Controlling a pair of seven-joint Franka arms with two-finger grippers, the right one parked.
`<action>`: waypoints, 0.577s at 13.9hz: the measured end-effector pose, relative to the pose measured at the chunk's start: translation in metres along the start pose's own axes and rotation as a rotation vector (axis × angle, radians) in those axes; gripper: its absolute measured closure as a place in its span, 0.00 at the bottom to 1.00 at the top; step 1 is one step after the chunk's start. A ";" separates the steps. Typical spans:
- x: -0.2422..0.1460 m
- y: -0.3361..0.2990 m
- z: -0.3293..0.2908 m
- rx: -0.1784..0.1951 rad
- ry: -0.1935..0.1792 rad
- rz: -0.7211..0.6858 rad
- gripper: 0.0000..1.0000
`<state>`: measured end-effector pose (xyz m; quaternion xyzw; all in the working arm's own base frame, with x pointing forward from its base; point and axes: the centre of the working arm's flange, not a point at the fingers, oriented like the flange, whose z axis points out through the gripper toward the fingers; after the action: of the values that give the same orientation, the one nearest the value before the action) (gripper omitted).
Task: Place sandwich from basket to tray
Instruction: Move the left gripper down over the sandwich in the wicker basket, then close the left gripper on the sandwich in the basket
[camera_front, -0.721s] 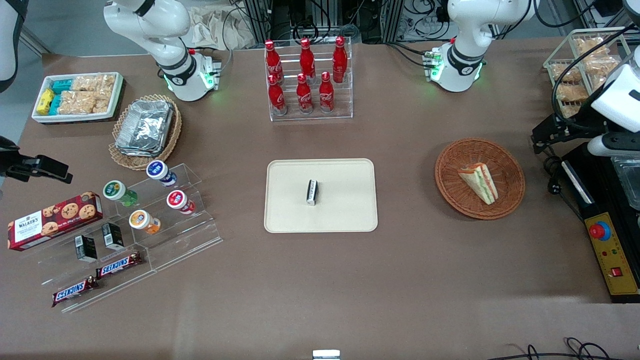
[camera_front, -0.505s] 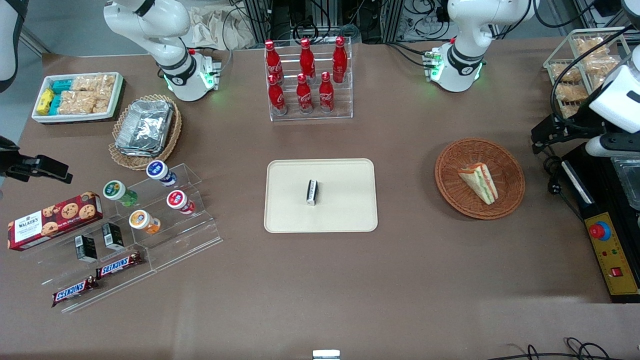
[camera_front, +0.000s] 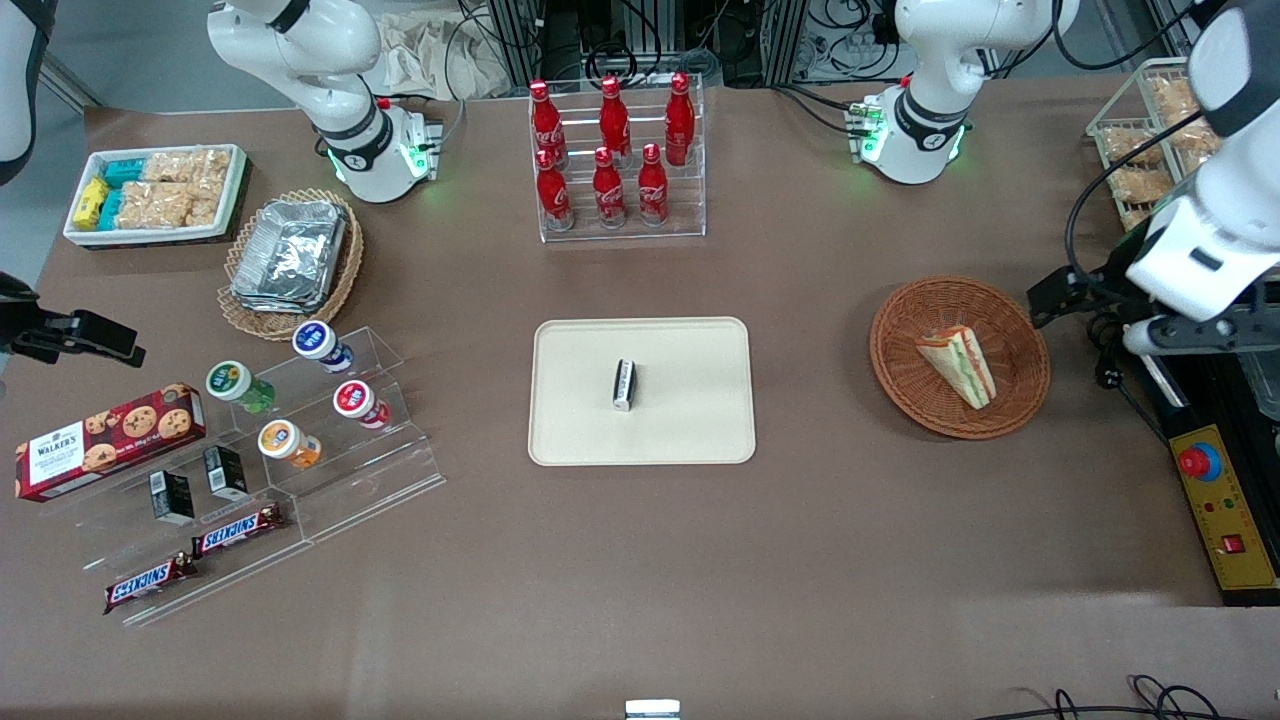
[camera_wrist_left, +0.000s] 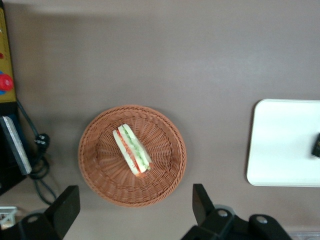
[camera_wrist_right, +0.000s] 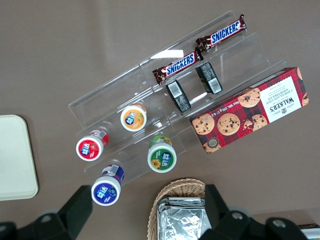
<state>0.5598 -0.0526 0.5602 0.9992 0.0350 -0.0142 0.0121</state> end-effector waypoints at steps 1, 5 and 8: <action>-0.002 -0.004 0.023 -0.007 -0.022 -0.036 0.00; -0.018 -0.019 0.111 -0.008 -0.030 -0.263 0.00; -0.034 -0.023 0.161 -0.015 0.005 -0.406 0.00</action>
<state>0.5193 -0.0356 0.4000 0.9715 0.2361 -0.0136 0.0162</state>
